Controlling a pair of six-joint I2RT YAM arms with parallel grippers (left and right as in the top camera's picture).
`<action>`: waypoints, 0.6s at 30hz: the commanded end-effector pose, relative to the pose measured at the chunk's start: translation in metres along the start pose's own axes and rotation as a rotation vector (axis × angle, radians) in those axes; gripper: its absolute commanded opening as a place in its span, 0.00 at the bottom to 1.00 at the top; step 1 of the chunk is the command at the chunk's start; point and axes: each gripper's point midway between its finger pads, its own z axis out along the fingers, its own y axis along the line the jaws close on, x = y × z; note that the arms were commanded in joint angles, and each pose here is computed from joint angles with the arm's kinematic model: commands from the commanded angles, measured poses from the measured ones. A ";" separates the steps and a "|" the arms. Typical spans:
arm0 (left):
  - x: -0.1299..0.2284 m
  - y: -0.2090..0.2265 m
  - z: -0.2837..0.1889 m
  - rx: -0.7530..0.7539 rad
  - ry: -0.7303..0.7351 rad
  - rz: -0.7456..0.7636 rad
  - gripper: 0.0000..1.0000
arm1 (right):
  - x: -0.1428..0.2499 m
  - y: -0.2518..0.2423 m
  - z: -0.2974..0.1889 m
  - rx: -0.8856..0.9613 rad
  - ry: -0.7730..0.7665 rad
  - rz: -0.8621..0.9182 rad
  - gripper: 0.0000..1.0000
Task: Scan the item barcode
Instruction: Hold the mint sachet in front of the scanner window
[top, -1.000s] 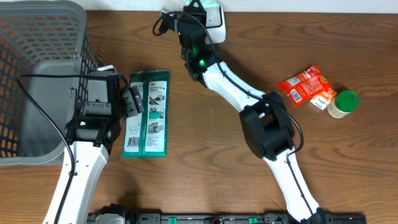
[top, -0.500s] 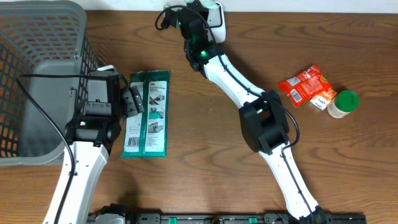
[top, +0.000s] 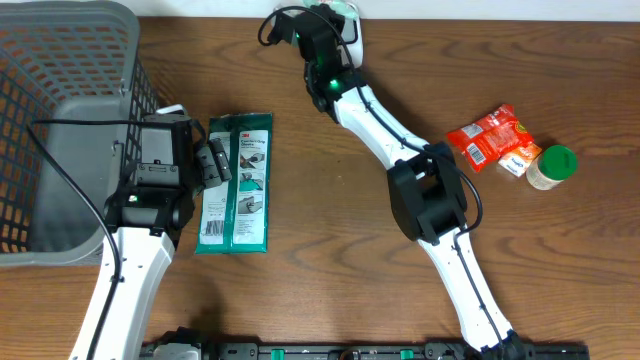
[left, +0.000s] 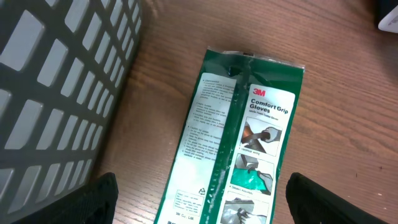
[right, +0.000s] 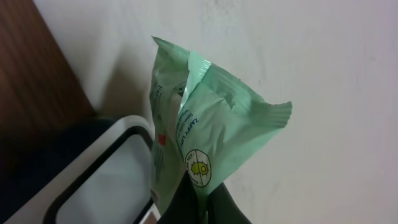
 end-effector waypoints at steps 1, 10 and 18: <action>-0.004 0.002 -0.001 -0.013 -0.010 0.009 0.87 | 0.013 0.028 0.013 -0.023 0.032 -0.025 0.01; -0.004 0.002 -0.001 -0.013 -0.010 0.009 0.87 | 0.011 0.058 0.004 -0.071 0.082 -0.075 0.01; -0.004 0.002 -0.001 -0.013 -0.010 0.009 0.87 | 0.005 0.037 0.004 0.021 0.079 -0.017 0.01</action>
